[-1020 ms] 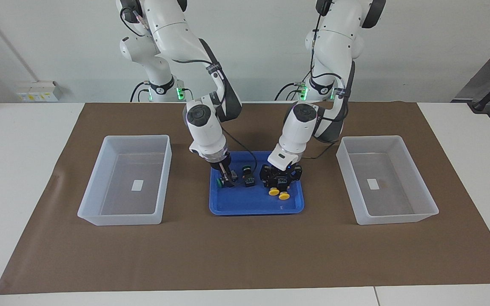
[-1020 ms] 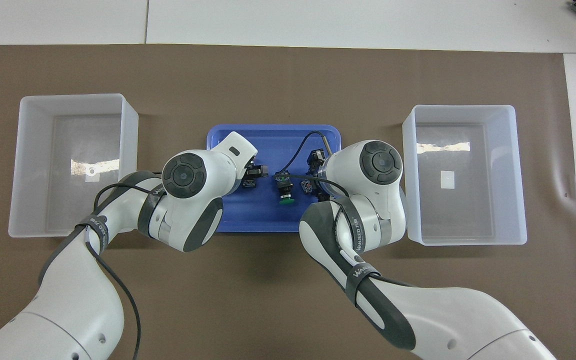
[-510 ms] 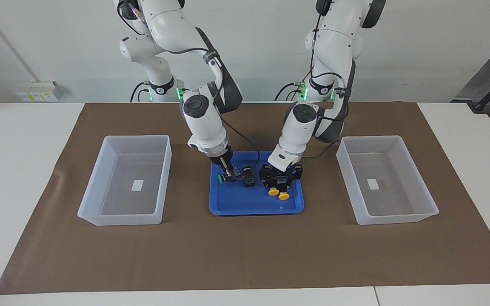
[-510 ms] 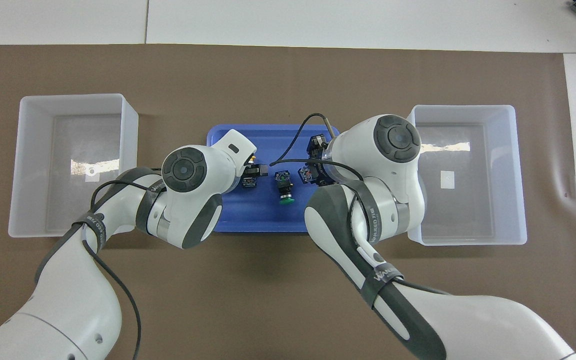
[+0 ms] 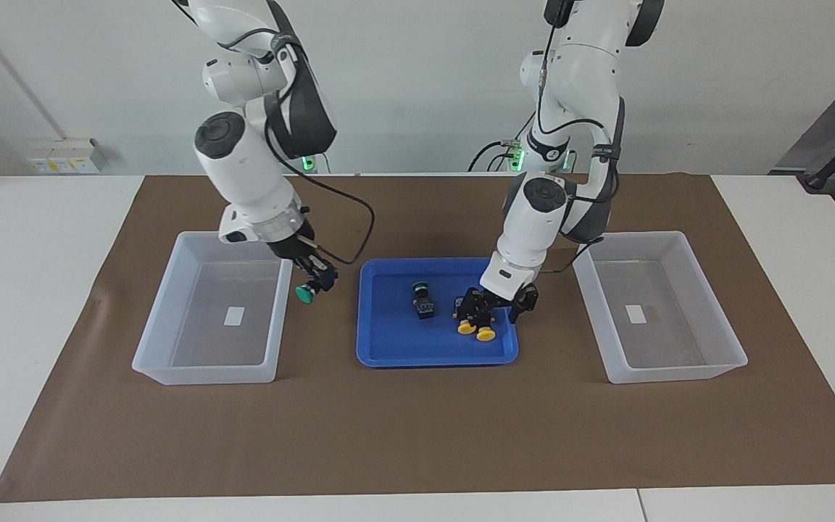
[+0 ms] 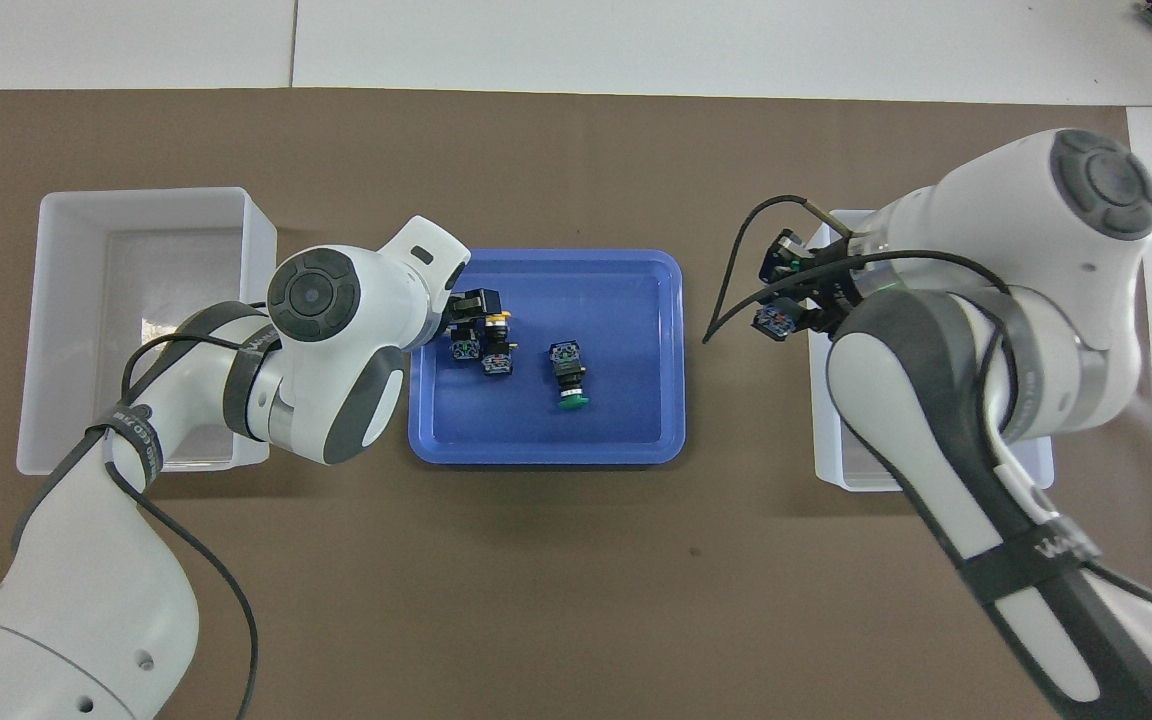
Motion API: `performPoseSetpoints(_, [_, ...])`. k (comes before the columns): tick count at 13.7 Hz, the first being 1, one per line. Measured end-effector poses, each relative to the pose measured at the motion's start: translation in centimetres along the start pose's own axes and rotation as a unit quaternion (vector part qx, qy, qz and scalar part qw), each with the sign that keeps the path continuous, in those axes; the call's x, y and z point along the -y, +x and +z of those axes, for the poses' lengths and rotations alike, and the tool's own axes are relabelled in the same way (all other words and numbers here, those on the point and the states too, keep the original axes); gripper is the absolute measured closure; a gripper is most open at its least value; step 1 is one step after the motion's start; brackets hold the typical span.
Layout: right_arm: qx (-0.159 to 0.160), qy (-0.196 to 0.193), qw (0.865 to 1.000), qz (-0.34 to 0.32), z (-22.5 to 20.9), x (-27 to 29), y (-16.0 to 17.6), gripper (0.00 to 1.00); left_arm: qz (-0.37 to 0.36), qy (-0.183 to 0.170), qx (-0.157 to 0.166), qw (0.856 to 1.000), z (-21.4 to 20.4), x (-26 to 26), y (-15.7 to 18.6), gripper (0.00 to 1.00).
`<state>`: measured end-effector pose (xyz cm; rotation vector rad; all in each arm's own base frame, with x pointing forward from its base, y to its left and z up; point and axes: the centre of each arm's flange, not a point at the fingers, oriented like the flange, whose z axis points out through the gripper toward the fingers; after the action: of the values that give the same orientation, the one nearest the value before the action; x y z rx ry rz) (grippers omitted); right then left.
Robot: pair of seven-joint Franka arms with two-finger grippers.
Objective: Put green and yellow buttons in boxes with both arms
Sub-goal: 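Carry a green button to the nearby bin with the right gripper, then release the green button into the bin with the right gripper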
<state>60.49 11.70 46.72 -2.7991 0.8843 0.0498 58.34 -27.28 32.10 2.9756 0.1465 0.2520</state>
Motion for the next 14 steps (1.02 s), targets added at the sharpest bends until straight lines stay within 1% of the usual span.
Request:
performPoseSetpoints(1, [-0.002, -0.002, 0.999, -0.045, -1.2, -2.5, 2.0, 0.59, -0.005, 0.001, -0.002, 1.0, -0.1, 0.6, 0.4, 0.0])
performPoseSetpoints(2, [-0.005, -0.008, 0.995, -0.101, -2.2, -5.5, 4.2, 0.59, -0.009, 0.001, -0.002, 1.0, -0.1, 1.1, 0.7, 0.0])
performPoseSetpoints(3, [-0.009, -0.021, 0.987, -0.158, -2.6, -8.0, 5.9, 0.59, -0.01, 0.002, -0.002, 1.0, 0.0, 1.3, 0.7, 0.0])
performPoseSetpoints(5, [-0.012, -0.047, 0.963, -0.266, -1.8, -11.5, 8.0, 0.59, -0.008, 0.002, 0.002, 1.0, 0.2, 1.1, 0.4, 0.0])
performPoseSetpoints(6, [-0.02, -0.053, 0.952, -0.302, -0.5, -12.7, 8.9, 0.59, -0.007, 0.002, 0.003, 1.0, 0.3, 0.8, 0.1, 0.0])
performPoseSetpoints(8, [-0.029, -0.059, 0.942, -0.329, 3.0, -13.3, 9.8, 0.59, -0.006, 0.001, 0.005, 1.0, 0.5, 0.6, -0.1, 0.0])
performPoseSetpoints(9, [-0.029, -0.063, 0.936, -0.346, 5.1, -13.2, 10.0, 0.59, -0.006, 0.001, 0.005, 1.0, 0.7, 0.7, -0.3, 0.04])
performPoseSetpoints(10, [-0.027, -0.066, 0.927, -0.368, 6.6, -13.0, 10.2, 0.59, -0.006, 0.0, 0.001, 1.0, 1.0, 0.9, -0.4, 0.06])
performPoseSetpoints(12, [-0.027, -0.074, 0.905, -0.418, 9.1, -12.8, 10.5, 0.59, -0.009, -0.004, -0.006, 1.0, 1.3, 1.2, -0.4, 0.07])
performPoseSetpoints(13, [-0.028, -0.083, 0.896, -0.436, 10.0, -12.8, 10.5, 0.59, -0.009, -0.005, -0.008, 1.0, 1.3, 1.3, -0.4, 0.09])
performPoseSetpoints(14, [-0.029, -0.092, 0.89, -0.445, 10.7, -12.8, 10.4, 0.59, -0.01, -0.004, -0.008, 1.0, 1.4, 1.4, -0.4, 0.09])
